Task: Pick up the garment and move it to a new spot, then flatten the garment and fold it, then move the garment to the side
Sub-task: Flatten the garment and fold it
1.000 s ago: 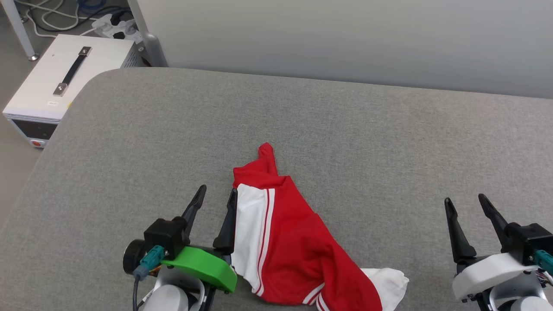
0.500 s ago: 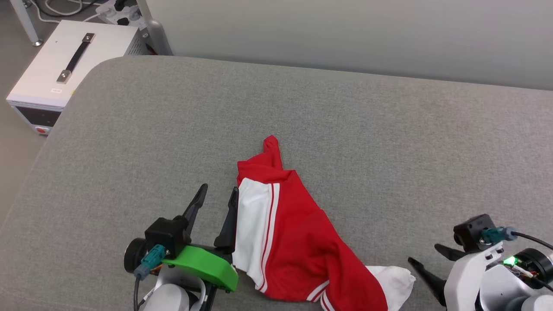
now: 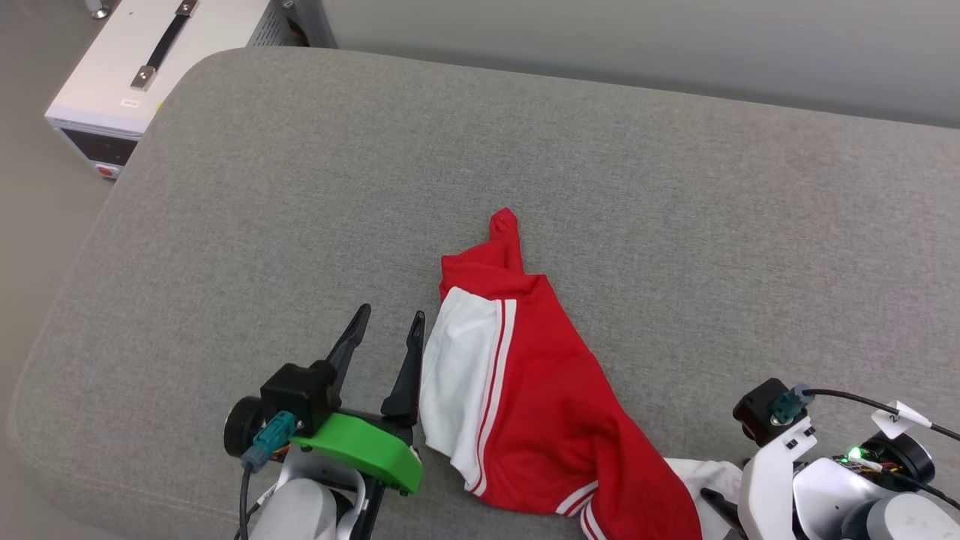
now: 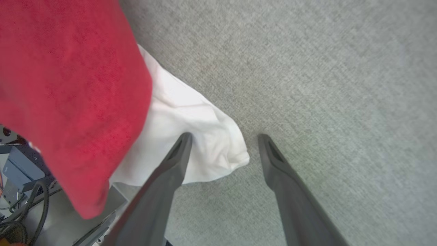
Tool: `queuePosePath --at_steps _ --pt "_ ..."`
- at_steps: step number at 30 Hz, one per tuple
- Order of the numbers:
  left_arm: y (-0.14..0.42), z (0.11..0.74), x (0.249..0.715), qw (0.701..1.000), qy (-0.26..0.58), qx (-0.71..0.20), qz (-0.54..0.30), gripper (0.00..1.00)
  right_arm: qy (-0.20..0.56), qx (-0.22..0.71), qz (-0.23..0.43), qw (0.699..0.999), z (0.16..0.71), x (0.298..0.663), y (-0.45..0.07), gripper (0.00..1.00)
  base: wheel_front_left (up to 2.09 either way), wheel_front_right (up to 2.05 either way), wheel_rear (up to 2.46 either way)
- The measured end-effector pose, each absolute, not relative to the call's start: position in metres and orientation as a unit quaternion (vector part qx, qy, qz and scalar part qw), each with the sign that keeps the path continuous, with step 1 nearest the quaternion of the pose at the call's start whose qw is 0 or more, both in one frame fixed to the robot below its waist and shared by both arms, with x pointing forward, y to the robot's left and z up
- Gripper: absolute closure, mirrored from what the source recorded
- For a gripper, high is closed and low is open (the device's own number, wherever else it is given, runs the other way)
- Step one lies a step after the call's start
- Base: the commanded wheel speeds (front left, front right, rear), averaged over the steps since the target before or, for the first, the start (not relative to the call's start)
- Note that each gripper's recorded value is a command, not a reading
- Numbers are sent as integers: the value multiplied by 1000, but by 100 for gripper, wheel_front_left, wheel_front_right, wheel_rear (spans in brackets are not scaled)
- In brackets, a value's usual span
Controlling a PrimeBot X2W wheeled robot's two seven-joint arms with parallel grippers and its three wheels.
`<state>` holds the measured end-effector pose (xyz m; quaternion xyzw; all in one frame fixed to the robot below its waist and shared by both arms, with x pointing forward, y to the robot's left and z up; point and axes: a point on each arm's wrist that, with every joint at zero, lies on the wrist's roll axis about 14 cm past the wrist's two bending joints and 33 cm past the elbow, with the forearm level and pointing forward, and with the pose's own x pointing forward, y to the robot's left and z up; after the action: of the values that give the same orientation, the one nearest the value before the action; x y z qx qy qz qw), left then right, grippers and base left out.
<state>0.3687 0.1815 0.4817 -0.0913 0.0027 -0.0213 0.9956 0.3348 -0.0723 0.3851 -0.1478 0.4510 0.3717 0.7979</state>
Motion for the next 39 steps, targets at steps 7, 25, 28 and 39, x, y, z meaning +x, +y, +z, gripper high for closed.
queuePosePath --at_steps 7,25,28,39 --pt "190 477 369 996 10 -88 -7 0 472 -154 388 776 364 335 -63 29 0 0 0" --pt "186 482 371 996 2 -91 -13 0 421 -136 251 861 397 426 -146 100 0 0 0" --pt "183 482 372 996 2 -92 -19 0 423 -135 203 873 402 440 -180 100 0 0 0" --pt "179 469 376 995 21 -93 -23 0 434 -131 92 887 394 467 -257 62 0 0 0"
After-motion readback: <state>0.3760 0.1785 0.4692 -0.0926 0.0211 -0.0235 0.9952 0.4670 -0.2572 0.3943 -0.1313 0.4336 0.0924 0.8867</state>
